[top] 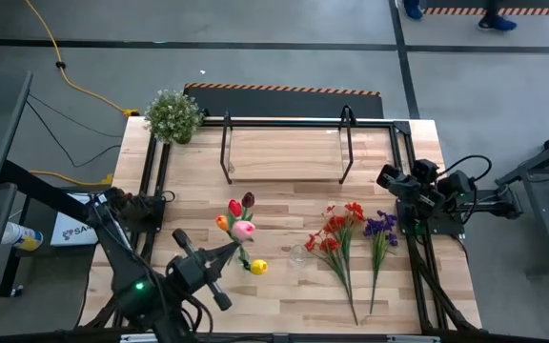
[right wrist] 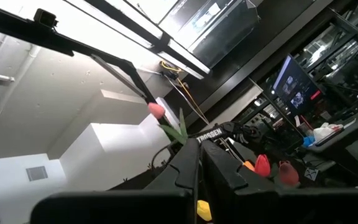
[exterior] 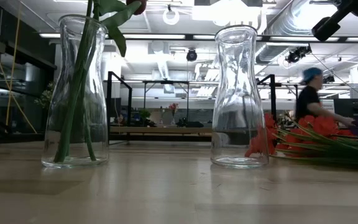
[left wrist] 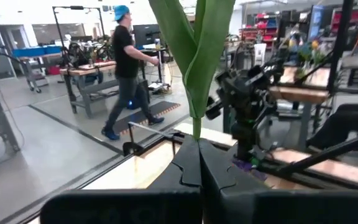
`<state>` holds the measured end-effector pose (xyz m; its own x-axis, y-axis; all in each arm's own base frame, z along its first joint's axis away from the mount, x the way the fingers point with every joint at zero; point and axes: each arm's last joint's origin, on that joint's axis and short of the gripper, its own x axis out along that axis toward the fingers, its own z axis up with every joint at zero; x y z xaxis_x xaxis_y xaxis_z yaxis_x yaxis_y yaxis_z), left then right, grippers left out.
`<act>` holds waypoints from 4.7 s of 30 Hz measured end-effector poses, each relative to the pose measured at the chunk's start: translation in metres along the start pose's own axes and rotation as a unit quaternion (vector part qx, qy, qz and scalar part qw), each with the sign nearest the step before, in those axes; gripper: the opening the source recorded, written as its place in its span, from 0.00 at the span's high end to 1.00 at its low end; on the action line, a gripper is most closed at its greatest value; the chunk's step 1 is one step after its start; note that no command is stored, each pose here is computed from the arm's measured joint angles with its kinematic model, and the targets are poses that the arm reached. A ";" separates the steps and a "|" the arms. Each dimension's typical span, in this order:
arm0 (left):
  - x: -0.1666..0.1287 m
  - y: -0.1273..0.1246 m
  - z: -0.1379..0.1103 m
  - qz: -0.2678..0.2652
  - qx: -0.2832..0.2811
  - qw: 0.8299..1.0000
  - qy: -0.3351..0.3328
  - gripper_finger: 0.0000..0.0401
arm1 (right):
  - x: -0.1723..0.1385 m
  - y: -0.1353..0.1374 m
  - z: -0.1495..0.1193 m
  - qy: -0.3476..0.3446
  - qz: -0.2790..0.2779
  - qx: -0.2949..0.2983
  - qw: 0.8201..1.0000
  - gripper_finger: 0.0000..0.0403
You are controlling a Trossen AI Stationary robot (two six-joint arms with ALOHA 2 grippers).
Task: Pick and place flowers into a vace then onto a shelf
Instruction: Put the pink flower into the left transparent vase
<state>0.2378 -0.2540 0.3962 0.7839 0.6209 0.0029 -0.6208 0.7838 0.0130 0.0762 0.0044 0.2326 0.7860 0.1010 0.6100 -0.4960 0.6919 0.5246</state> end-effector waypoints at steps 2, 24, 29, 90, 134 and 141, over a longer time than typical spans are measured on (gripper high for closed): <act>-0.002 -0.003 0.008 -0.003 0.001 1.000 0.001 0.95 | 0.000 0.000 0.000 0.000 0.000 0.000 1.000 0.97; -0.011 -0.041 0.075 -0.015 0.025 1.000 0.001 0.95 | 0.000 0.000 0.000 0.002 0.002 0.000 1.000 0.97; -0.010 -0.052 0.076 -0.012 0.002 1.000 0.001 0.95 | 0.000 0.000 -0.001 0.010 0.008 0.000 1.000 0.97; -0.077 -0.116 0.010 -0.014 0.248 0.901 -0.357 0.95 | 0.000 0.006 0.002 0.012 0.054 -0.007 0.998 0.97; -0.049 0.056 0.165 0.029 0.211 0.958 -0.193 0.95 | 0.000 0.003 0.001 0.003 0.023 -0.058 0.998 0.97; -0.044 0.085 0.180 0.036 0.202 0.961 -0.184 0.95 | 0.000 0.002 0.001 0.003 0.018 -0.061 0.998 0.97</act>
<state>0.1513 -0.2168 0.5773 0.7338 0.5694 0.3706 -0.6792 0.6238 0.3867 0.0749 0.0052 0.2340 0.7705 0.1317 0.6237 -0.4758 0.7699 0.4252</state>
